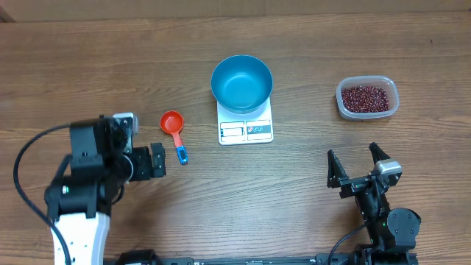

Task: Scoop item into bowl and weigh 150g on scale
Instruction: 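Move the left gripper forward over the red scoop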

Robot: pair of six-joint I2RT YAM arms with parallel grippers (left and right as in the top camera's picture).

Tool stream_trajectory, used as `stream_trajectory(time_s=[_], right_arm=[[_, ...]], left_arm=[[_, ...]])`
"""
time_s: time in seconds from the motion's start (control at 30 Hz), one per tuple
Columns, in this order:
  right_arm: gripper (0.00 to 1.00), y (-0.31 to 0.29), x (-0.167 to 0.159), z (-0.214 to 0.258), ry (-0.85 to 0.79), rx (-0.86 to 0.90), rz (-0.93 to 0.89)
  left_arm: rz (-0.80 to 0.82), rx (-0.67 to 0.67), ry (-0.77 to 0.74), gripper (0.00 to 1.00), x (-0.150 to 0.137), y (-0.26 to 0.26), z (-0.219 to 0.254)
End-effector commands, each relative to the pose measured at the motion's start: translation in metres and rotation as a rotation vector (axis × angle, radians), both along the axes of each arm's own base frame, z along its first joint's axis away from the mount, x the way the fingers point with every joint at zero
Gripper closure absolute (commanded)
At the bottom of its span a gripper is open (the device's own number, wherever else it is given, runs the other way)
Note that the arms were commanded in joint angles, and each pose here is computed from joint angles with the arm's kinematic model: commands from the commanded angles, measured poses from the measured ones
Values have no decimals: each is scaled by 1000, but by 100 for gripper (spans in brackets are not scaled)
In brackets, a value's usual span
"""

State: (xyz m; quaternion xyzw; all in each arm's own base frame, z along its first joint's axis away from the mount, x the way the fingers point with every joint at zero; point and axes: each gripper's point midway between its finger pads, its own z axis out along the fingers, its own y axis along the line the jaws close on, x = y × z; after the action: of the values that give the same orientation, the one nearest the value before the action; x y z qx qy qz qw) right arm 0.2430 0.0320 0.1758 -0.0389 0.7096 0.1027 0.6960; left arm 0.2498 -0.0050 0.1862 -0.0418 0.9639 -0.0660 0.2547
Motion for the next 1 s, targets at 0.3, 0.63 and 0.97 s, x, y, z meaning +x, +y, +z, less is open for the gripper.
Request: stream_trajectory(time_s=[0.3, 0.63, 0.97], right_arm=[[0, -1, 0, -2, -4, 3, -5], [0, -1, 0, -2, -4, 3, -5], [0, -1, 0, -2, -4, 3, -5]], left_arm=[[-58, 13, 170, 0, 26, 3, 5], [-79, -26, 223, 0, 52, -1, -1], [-79, -32, 275, 0, 83, 2, -5]])
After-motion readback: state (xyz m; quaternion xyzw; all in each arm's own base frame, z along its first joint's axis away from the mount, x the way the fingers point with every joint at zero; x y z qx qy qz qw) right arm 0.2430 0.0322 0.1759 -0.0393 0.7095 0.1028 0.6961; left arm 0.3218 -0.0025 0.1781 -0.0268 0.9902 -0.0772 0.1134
